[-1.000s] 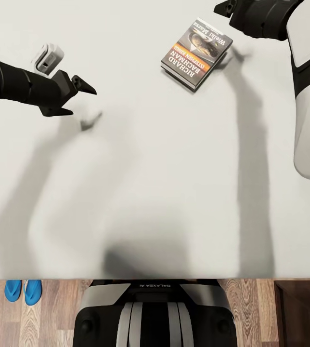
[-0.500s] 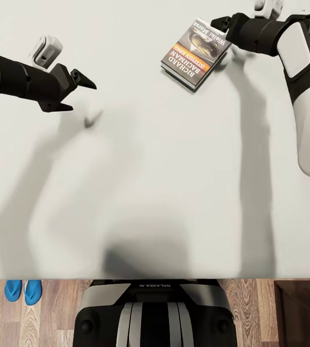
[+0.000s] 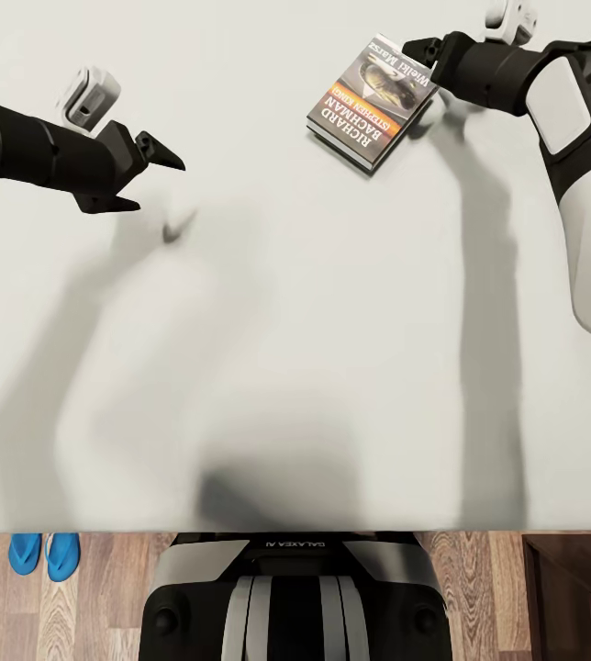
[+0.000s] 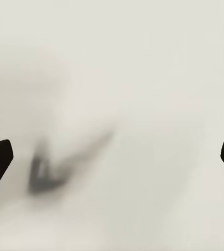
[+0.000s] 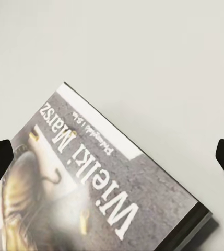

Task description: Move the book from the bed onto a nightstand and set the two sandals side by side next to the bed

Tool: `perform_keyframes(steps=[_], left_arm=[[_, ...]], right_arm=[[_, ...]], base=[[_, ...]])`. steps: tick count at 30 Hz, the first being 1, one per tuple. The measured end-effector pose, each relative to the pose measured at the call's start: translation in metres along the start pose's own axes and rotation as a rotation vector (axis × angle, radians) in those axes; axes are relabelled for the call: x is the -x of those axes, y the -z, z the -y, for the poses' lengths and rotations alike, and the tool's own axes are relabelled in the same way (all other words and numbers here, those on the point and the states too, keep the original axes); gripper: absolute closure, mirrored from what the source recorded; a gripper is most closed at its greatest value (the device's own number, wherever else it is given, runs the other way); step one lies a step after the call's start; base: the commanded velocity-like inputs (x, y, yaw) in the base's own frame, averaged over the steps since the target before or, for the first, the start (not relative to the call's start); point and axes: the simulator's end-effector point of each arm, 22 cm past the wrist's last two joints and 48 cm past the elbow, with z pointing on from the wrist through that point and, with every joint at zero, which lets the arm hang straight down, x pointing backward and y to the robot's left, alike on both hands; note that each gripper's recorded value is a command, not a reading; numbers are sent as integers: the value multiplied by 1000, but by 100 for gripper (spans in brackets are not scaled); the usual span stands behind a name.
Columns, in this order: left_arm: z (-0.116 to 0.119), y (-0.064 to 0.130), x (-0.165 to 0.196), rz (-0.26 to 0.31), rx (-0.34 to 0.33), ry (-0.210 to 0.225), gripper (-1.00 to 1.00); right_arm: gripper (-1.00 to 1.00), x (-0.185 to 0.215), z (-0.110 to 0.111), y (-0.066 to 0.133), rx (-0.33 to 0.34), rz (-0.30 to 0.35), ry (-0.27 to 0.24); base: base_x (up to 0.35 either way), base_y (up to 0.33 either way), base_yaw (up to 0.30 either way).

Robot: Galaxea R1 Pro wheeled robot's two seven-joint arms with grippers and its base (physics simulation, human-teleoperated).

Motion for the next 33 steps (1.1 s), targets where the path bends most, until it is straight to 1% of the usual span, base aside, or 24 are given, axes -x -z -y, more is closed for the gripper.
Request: perform_keyframes(steps=[8,12,13,16,21,22,26,30,33], left_arm=[[0,0,0,0,0,0,-100],[0,0,0,-1,0,0,-100],[0,0,0,-1,0,0,-100],[0,0,0,-1,0,0,-100],[0,-1,0,-1,1,-1,-100],[0,-1,0,-1,1,-1,-100],[0,0,0,-1,1,-1,-100],[0,0,0,-1,1,-1,-100],[0,-1,-1,-1,0,-1,-100]], right_arm=[[-100,0,-1,0,11,2,-2],[-100,-4,-11,0,57,-13,2],[-100,-4,-16,2,89,-13,4],[-100,-4,-20,3,112,-15,6],[-100,-9,-32,6,171,-33,32],[-100,-9,-32,6,172,-33,32],[-100,-16,-38,7,206,-56,64],[-100,-18,-40,8,217,-63,74],[-100,-19,-46,9,240,-66,79]], base=[[0,0,0],[0,0,0],[0,0,0],[0,0,0],[0,0,0],[0,0,0],[0,0,0],[0,0,0],[0,0,0]])
